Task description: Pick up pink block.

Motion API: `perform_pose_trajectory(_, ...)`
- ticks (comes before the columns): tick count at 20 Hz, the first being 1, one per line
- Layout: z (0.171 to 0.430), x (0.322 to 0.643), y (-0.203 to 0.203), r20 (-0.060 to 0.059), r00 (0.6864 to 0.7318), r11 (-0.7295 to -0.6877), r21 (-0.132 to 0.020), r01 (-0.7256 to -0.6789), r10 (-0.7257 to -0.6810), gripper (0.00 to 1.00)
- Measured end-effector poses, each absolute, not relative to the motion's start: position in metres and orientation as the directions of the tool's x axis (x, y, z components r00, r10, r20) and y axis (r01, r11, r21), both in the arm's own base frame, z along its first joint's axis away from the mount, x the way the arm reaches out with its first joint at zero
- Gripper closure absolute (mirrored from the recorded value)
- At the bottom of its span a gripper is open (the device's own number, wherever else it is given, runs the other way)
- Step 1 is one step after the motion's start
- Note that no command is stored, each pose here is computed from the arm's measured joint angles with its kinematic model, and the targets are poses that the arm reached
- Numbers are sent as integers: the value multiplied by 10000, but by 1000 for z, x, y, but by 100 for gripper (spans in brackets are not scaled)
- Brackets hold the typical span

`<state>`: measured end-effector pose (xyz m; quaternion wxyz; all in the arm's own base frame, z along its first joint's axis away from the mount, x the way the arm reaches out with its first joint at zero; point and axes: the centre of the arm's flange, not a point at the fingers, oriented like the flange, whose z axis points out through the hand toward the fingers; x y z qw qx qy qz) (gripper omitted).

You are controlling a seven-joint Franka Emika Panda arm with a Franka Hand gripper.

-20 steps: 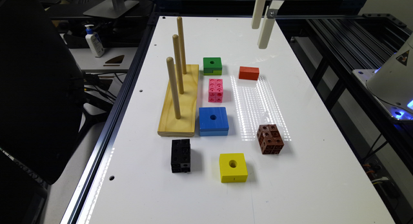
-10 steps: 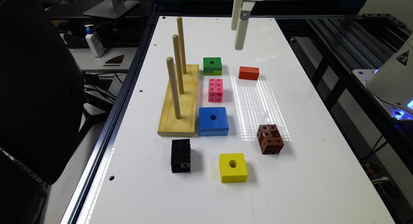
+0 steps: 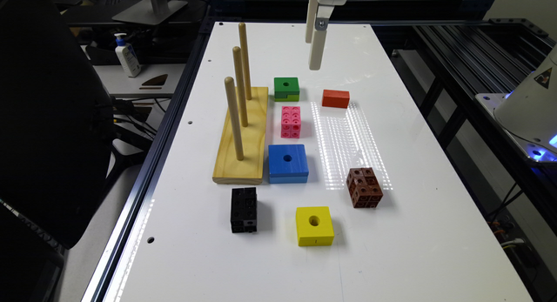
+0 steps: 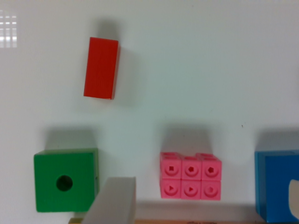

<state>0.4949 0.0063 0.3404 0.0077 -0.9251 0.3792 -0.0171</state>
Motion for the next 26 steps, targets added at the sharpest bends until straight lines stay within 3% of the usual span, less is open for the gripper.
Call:
perform_pose_trajectory(7, 326, 497, 6, 157, 7121, -7123, -176, -7017, -7019, 0)
perform_pose_trajectory(17, 311, 500, 6, 125, 7122, -7123, -150, -7017, -7019, 0)
perform_pose_trajectory(20, 295, 501, 6, 55, 7122, -7122, -85, -7019, -7019, 0)
perform_pose_trajectory(26, 271, 505, 6, 69, 7121, -7121, -108, -7020, -7020, 0)
